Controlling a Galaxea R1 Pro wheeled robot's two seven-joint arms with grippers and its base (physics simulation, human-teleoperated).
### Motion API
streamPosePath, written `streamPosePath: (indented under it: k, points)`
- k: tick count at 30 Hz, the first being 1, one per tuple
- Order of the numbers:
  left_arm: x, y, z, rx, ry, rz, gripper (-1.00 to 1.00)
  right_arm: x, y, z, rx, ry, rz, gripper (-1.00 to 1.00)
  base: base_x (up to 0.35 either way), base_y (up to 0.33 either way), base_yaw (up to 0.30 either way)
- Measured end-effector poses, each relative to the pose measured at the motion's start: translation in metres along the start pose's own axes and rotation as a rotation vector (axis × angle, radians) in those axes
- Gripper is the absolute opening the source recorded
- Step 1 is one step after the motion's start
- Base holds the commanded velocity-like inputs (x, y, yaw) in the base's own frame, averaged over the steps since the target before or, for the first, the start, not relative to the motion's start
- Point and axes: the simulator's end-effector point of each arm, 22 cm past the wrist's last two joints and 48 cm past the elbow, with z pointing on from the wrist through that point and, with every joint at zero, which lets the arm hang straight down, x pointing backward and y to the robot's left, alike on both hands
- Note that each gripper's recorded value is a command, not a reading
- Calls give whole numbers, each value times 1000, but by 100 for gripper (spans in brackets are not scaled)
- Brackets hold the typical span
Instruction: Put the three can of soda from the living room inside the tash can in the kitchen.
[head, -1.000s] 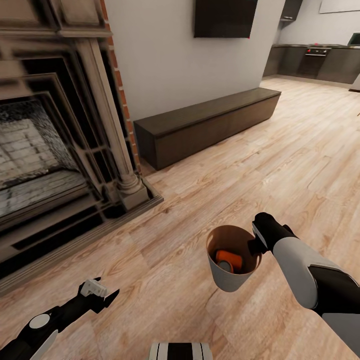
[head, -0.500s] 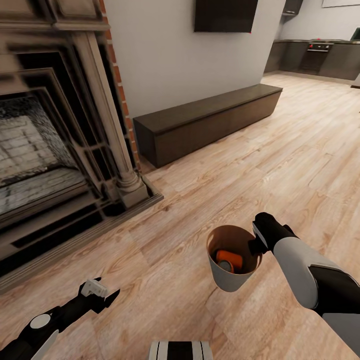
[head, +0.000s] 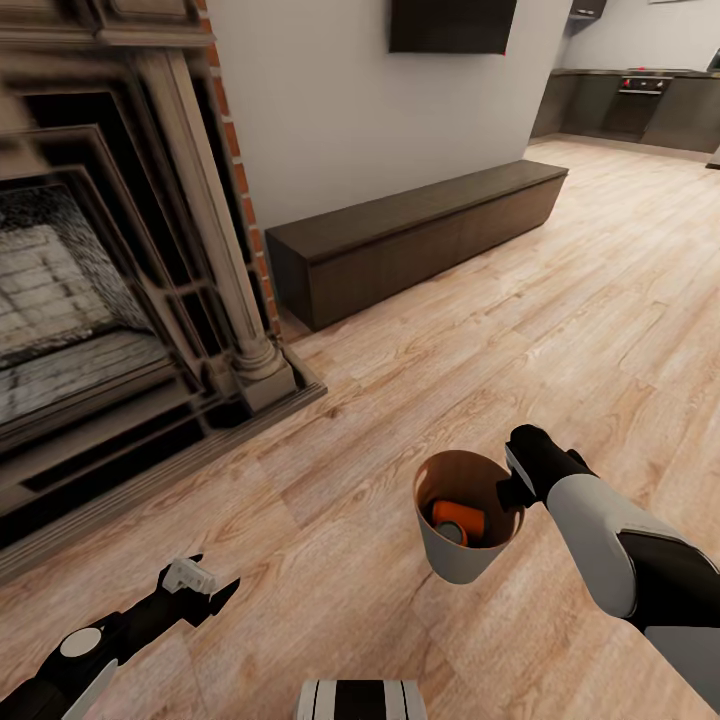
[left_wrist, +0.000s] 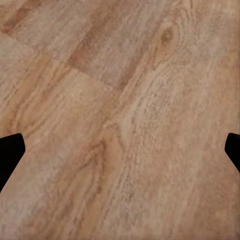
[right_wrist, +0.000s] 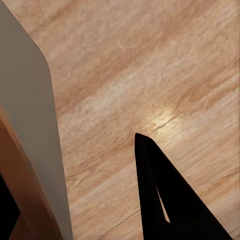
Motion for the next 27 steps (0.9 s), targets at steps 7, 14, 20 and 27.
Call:
streamPosePath:
  k: [7,14,20,27]
  points:
    - [6,-1,2,4,11,-4,100,2,0,8,5,13,-6,-100,0,0,0]
    - [6,-1,2,4,7,-3,100,2,3,8,-3,13,-3,-100,0,0,0]
    - [5,-1,2,4,7,-3,100,3,1,8,2,14,-6,-100,0,0,0]
    - [9,-2,4,6,14,-6,100,4,3,12,1,22,-8,-100,0,0,0]
